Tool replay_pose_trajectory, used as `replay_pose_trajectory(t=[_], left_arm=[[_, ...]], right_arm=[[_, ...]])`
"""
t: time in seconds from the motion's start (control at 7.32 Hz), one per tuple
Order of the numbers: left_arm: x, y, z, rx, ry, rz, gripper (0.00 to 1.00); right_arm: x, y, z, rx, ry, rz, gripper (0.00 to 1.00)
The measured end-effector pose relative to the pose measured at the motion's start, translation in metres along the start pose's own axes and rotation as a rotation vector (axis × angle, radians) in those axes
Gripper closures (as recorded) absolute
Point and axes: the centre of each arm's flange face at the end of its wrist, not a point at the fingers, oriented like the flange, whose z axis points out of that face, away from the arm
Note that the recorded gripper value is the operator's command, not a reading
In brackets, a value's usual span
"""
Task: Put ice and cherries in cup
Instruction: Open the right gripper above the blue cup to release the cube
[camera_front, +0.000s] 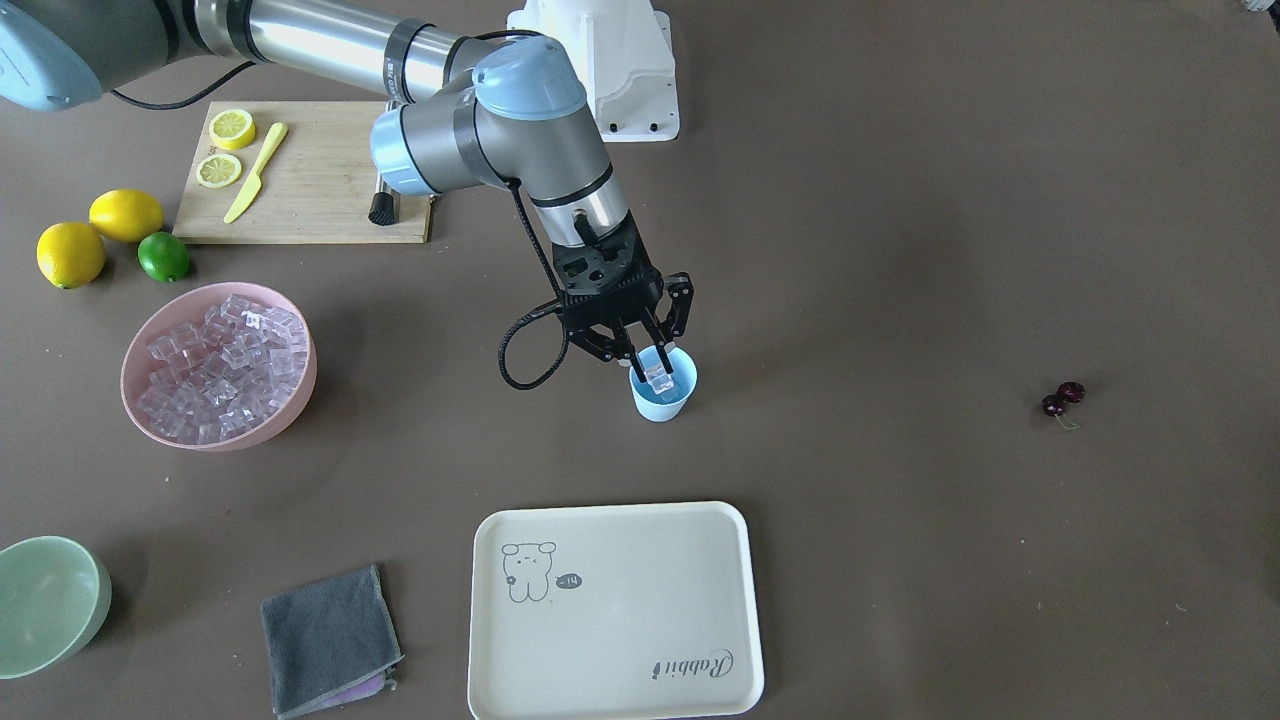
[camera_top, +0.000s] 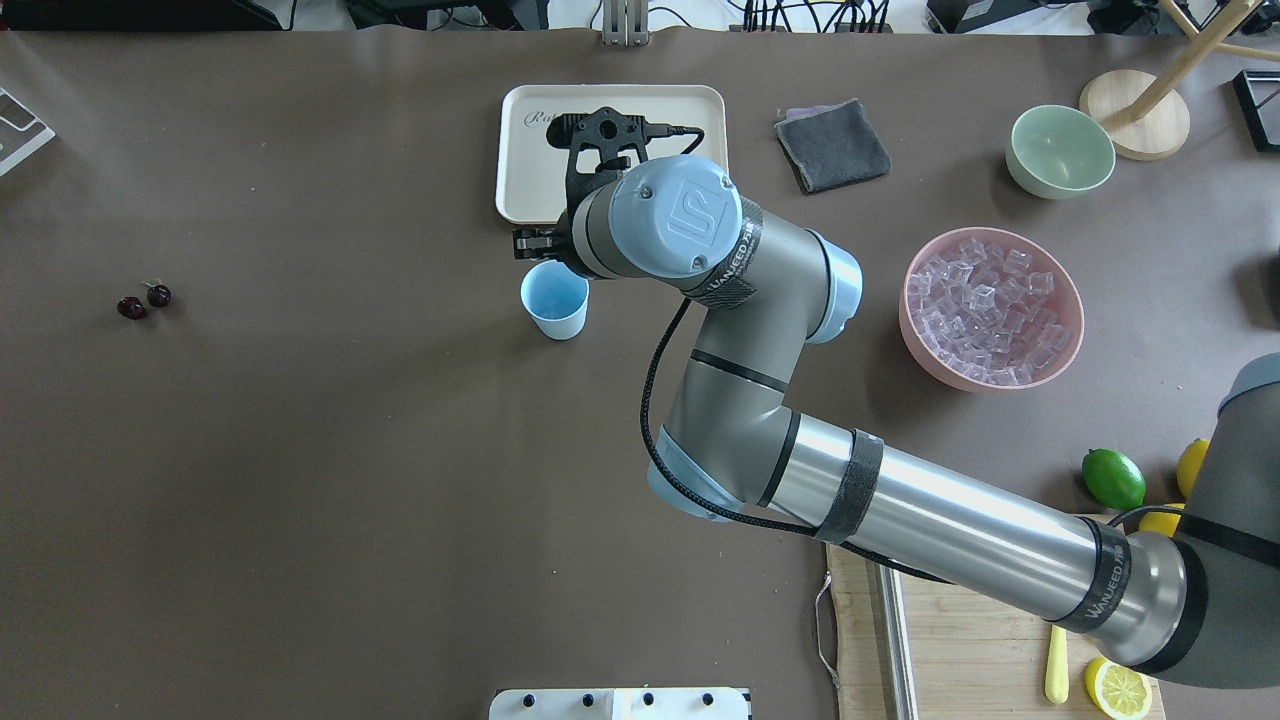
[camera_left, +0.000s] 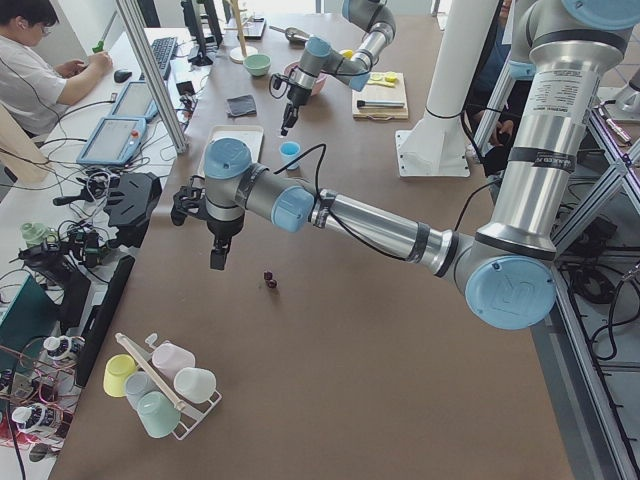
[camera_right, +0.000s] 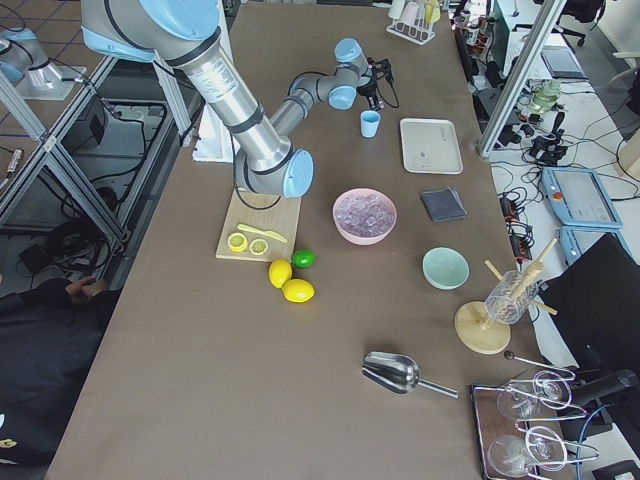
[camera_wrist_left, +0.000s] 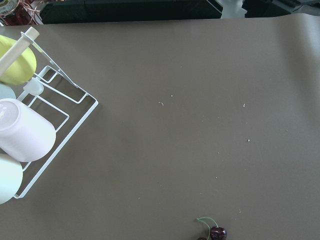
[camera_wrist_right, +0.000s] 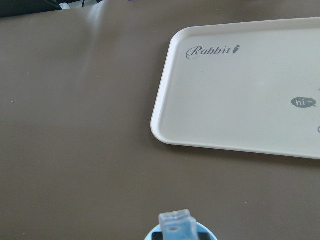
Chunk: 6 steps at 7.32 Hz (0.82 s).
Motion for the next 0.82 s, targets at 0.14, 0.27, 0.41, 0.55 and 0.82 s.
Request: replay_pose_trajectory(t=[0.14,0.27,0.41,0.55,0.82], left_arm=[[-0.001,0.0,0.001,-0.001,0.0,-0.001,0.02],[-0.001,0.001,0.001,-0.002,-0.001,-0.001,0.02],[-0.001,0.001,0.0,-0.001,0.0,0.0,0.02],[0.0,0.001,0.0,0.0,0.0,0.0,0.02],[0.001,0.001,-0.001,0.007,0.003,0.007,0.02]], right_arm=[[-0.003,0.007,0.005,-0.009,0.002,-0.004,1.0],[-0.004,0.014,0.009,-0.018,0.004,-0.006,0.09],[-0.003,0.019,0.011,-0.025,0.008,-0.009,0.0],[0.001,0.023,0.014,-0.032,0.013,-0.013,0.0],[0.0,0.022,0.007,-0.03,0.001,-0.016,0.0]])
